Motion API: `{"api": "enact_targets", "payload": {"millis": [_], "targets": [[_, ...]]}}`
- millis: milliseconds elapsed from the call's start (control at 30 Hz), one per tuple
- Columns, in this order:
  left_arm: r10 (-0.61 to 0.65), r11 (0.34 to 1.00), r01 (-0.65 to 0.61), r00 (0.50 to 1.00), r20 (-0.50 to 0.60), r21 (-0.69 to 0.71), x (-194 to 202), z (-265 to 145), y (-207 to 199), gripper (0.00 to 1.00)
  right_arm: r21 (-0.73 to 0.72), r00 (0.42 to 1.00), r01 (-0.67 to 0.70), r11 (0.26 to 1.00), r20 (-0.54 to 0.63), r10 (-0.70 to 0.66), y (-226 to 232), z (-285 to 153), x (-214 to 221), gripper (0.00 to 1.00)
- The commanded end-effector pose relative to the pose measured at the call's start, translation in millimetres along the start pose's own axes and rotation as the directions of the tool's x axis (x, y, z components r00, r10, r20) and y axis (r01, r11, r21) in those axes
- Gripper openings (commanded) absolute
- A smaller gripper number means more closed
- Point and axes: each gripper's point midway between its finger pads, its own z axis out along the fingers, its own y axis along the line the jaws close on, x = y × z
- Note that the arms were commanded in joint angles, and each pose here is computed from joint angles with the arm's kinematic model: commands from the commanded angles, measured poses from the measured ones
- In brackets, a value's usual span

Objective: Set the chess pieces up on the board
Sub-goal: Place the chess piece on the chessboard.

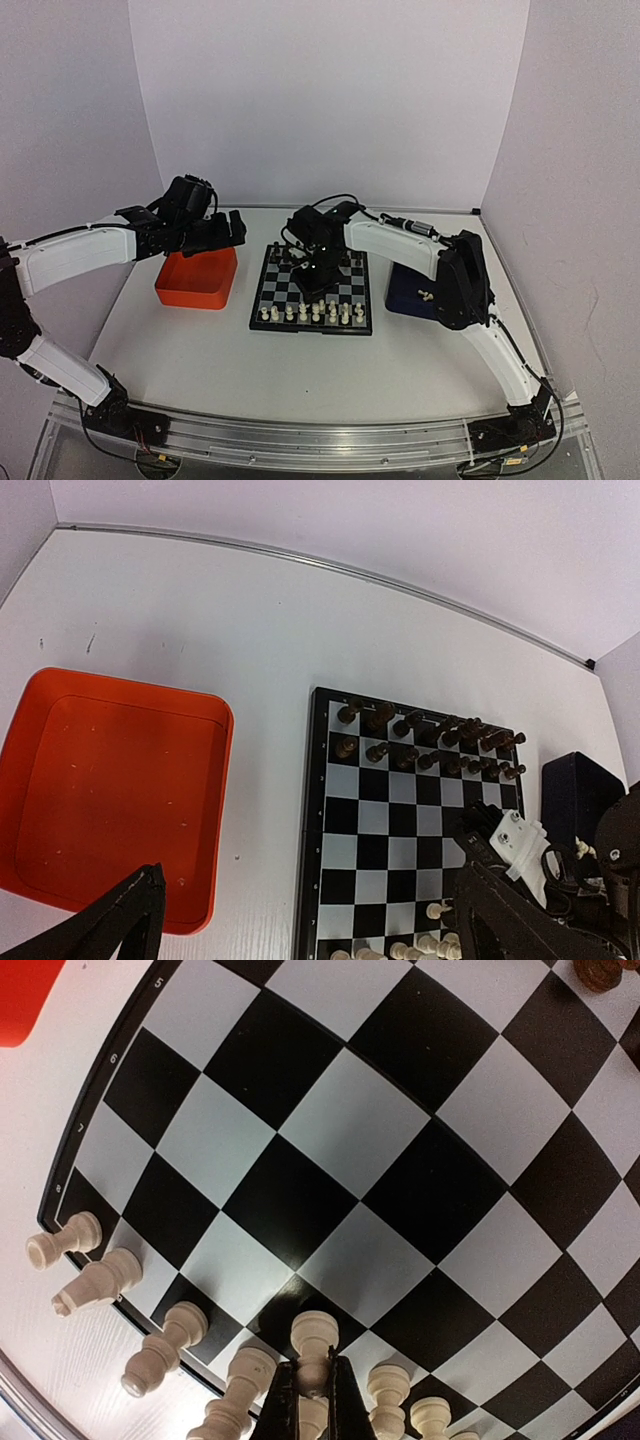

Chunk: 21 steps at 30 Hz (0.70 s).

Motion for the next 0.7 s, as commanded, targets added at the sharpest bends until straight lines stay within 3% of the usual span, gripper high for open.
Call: {"api": "enact_targets", "payload": {"millis": [0,233,467,667], "targets": [[-0.003,1.000,0.002,0.999,0.036,0.028,-13,-10,-2,1.00,-0.023,1.000,0.000,1.000,-0.001,0.000,8,-1,-2,0.04],[0.001,1.000,-0.002,0.999,0.034,0.025,-13,-9,-2,1.00,-0.019,1.000,0.005,1.000,0.020,-0.005,8,-5,-7,0.15],[0.005,1.000,-0.006,1.000,0.030,0.027,-14,-5,-3,1.00,-0.020,0.999,0.015,1.000,0.034,-0.014,9,-13,-10,0.18],[0.005,1.000,-0.005,1.000,0.025,0.030,-13,-4,-3,1.00,-0.021,1.000,0.022,1.000,0.013,-0.022,9,-7,-4,0.14]]}}
